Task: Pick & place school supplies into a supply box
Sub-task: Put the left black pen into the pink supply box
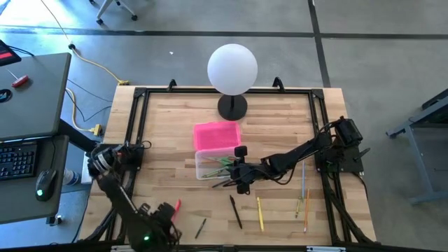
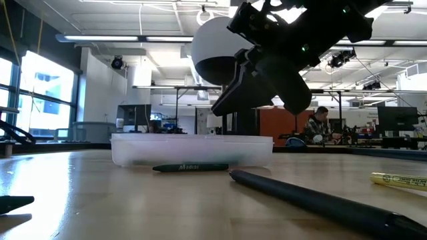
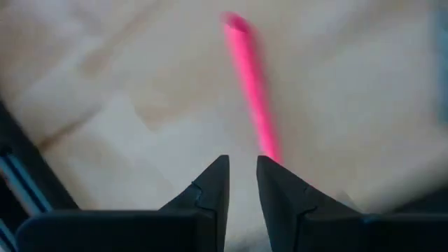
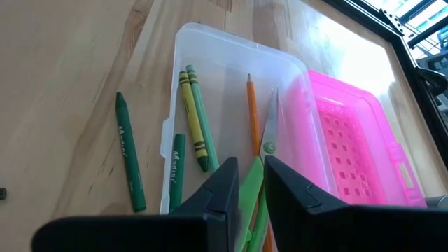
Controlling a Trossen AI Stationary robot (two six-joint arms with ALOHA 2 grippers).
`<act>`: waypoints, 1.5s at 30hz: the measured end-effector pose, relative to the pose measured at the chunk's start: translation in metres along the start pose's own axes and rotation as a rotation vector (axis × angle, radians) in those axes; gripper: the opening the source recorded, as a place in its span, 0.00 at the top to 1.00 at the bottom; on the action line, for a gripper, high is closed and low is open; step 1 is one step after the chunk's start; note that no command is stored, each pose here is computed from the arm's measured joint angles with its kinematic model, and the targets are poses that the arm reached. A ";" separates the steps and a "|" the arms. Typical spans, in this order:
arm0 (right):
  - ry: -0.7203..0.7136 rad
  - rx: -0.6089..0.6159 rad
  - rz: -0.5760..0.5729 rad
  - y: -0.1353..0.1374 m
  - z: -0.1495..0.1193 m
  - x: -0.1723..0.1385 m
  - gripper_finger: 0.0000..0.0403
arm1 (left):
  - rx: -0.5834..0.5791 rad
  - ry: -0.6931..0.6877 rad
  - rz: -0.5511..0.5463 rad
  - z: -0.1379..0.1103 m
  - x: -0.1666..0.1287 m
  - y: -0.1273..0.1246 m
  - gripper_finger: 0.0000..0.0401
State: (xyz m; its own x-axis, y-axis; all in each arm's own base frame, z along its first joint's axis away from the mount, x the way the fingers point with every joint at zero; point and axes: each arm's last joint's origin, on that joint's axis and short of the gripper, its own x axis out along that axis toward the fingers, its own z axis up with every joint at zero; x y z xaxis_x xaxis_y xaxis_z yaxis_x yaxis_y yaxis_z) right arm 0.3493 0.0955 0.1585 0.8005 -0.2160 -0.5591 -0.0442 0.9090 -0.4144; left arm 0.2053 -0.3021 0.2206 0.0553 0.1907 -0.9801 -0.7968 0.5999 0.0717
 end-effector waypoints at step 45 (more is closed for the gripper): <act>0.009 0.020 0.009 0.000 -0.001 0.000 0.88 | 0.687 0.733 -0.077 0.014 0.059 -0.031 0.74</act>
State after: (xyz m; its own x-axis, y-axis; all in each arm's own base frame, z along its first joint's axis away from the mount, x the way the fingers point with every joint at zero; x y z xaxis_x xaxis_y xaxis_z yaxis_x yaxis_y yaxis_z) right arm 0.3487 0.0953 0.1576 0.7945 -0.2109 -0.5694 -0.0391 0.9180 -0.3946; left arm 0.2417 -0.2990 0.1634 -0.4762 -0.2537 -0.8420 -0.2740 0.9526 -0.1321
